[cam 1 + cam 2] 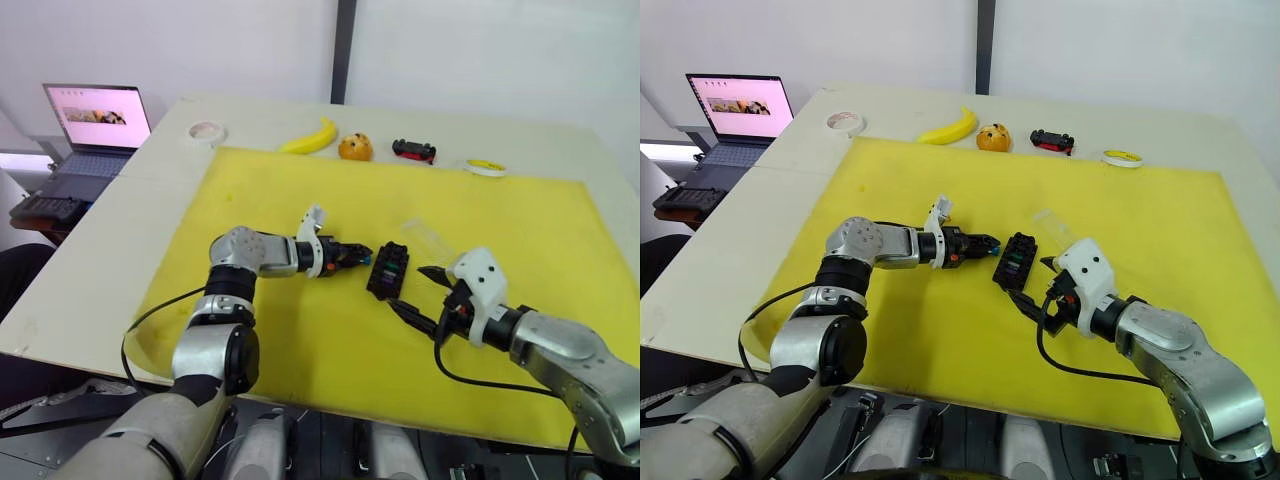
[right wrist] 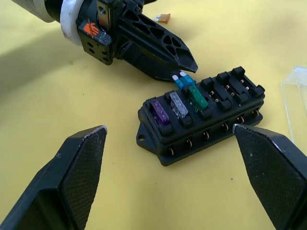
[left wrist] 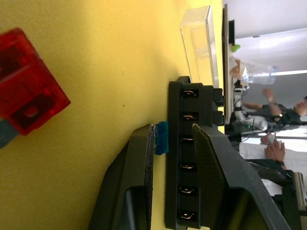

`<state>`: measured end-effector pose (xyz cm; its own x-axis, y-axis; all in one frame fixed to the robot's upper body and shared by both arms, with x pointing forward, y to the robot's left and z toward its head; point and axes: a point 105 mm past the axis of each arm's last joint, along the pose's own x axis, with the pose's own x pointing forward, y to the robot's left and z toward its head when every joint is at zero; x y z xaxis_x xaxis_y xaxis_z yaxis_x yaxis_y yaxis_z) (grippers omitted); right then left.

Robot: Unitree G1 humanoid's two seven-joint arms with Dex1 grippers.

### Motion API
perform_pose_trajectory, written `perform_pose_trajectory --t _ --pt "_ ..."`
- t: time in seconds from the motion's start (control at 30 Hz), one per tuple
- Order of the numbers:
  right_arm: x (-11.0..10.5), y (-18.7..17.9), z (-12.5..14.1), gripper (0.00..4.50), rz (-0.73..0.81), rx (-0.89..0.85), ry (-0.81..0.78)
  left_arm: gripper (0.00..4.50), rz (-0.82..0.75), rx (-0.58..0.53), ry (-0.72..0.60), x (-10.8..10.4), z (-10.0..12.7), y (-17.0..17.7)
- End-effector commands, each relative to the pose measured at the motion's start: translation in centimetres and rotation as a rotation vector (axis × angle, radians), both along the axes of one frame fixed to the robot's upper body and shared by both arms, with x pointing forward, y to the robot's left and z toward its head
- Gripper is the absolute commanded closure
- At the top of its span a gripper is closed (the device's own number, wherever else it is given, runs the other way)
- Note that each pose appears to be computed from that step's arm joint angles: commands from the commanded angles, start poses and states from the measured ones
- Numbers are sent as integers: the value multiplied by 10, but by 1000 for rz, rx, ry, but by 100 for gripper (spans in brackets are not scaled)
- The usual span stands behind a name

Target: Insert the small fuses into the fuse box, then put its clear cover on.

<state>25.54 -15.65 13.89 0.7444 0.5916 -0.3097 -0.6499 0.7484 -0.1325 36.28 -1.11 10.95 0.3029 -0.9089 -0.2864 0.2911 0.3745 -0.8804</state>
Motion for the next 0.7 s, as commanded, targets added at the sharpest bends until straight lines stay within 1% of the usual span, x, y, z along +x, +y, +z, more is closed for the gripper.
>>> perform_pose_trajectory --t 0.03,0.13,0.17,0.43,0.6,0.7 --pt "-2 1 14 0 8 -10 -65 314 -44 16 15 -7 -5 -9" --pt "-3 1 14 0 6 -7 -66 402 -40 19 13 -6 -6 -8" --pt "-3 1 14 0 5 -7 -66 446 -39 22 13 -6 -6 -7" --pt "-4 1 15 0 1 -4 -66 446 -39 30 18 -6 -9 -3" --pt "-4 0 15 0 1 -5 -66 446 -34 25 15 -5 -6 0" --pt "-4 0 16 0 5 -6 -67 446 -21 25 3 -2 -1 10"
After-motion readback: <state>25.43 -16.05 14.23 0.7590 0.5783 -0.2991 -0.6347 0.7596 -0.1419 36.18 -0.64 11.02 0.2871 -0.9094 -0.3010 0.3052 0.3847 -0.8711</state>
